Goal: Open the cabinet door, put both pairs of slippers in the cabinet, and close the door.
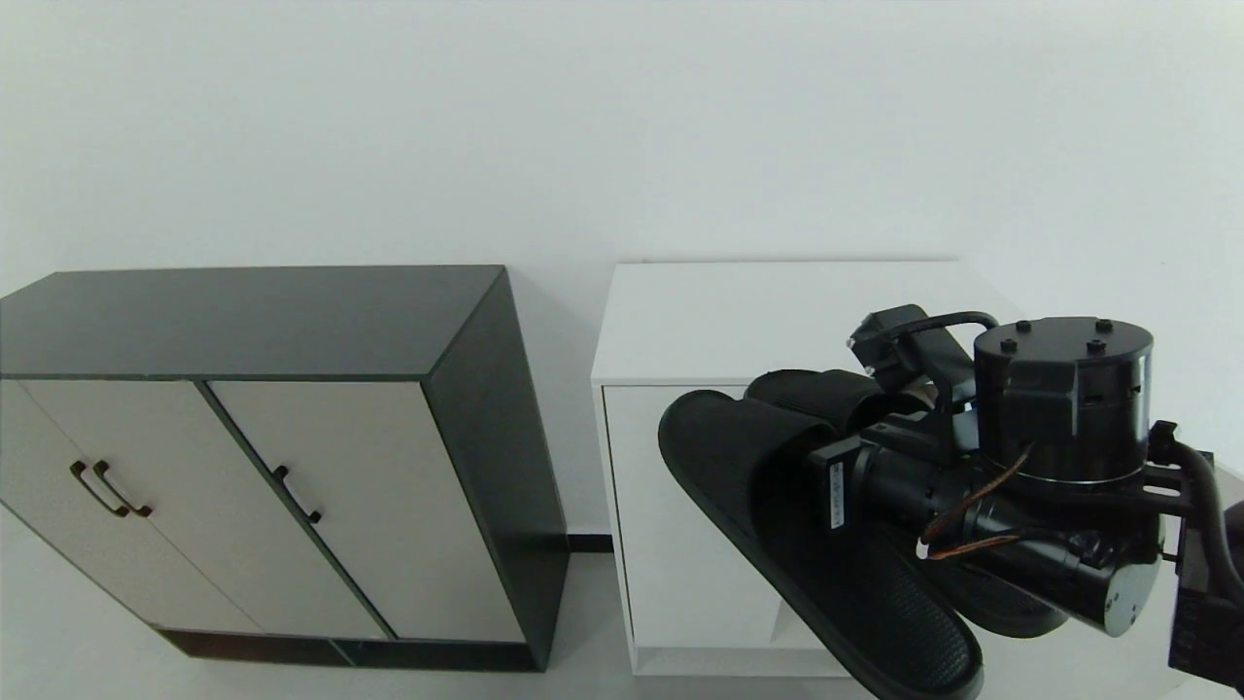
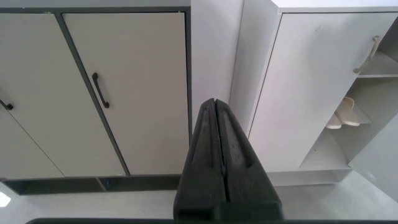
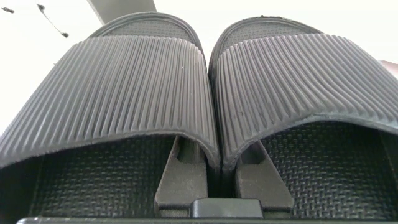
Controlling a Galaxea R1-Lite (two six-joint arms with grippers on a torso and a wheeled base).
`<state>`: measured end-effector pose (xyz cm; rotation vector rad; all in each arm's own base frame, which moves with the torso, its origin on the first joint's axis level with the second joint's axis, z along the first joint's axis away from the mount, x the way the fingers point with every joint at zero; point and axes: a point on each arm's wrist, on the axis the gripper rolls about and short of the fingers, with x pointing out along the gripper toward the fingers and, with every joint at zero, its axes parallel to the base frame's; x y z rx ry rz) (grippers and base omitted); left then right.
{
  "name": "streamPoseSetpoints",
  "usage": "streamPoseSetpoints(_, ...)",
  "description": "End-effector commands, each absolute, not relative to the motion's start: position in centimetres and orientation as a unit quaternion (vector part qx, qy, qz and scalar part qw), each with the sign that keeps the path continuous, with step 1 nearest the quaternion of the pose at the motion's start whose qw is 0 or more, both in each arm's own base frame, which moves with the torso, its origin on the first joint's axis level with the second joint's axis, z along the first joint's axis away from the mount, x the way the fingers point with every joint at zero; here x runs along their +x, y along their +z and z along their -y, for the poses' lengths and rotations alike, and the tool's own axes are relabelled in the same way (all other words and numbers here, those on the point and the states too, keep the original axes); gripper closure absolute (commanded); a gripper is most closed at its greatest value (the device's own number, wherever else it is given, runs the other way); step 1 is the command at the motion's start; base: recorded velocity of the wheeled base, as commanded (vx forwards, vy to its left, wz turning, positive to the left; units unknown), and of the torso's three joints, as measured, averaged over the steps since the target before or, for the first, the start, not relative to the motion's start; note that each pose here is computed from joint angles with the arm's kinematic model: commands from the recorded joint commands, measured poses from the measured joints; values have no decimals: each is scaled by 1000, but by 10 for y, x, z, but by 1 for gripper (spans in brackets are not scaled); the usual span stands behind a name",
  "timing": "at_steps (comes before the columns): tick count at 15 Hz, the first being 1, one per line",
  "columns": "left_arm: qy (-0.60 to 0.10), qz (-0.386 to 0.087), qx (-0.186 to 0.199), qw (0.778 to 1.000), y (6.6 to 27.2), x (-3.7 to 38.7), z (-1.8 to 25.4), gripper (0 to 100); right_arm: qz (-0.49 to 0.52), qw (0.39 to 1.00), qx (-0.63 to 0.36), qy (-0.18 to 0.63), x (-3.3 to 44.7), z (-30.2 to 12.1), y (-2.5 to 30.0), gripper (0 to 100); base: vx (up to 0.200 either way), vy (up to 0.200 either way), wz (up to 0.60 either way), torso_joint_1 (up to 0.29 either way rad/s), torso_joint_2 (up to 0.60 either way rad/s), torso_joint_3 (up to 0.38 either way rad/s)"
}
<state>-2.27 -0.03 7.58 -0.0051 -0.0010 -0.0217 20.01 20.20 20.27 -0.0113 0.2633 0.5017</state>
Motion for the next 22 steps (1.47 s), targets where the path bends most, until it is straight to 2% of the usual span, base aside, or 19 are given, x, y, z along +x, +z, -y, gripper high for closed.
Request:
streamPoseSetpoints(1, -11, 1, -3, 1000, 76, -23, 0, 100, -130, 960, -6, 247, 200, -202, 203, 100, 0, 0, 0, 0, 0, 0)
streamPoseSetpoints(7, -11, 1, -2, 1000, 76, -23, 0, 100, -131, 960, -6, 247, 200, -202, 202, 100, 0, 0, 0, 0, 0, 0)
streamPoseSetpoints(22, -12, 1, -3, 1000, 76, -23, 0, 100, -133, 960, -7, 246, 199, -200, 200, 100, 0, -200, 0, 2, 4, 2)
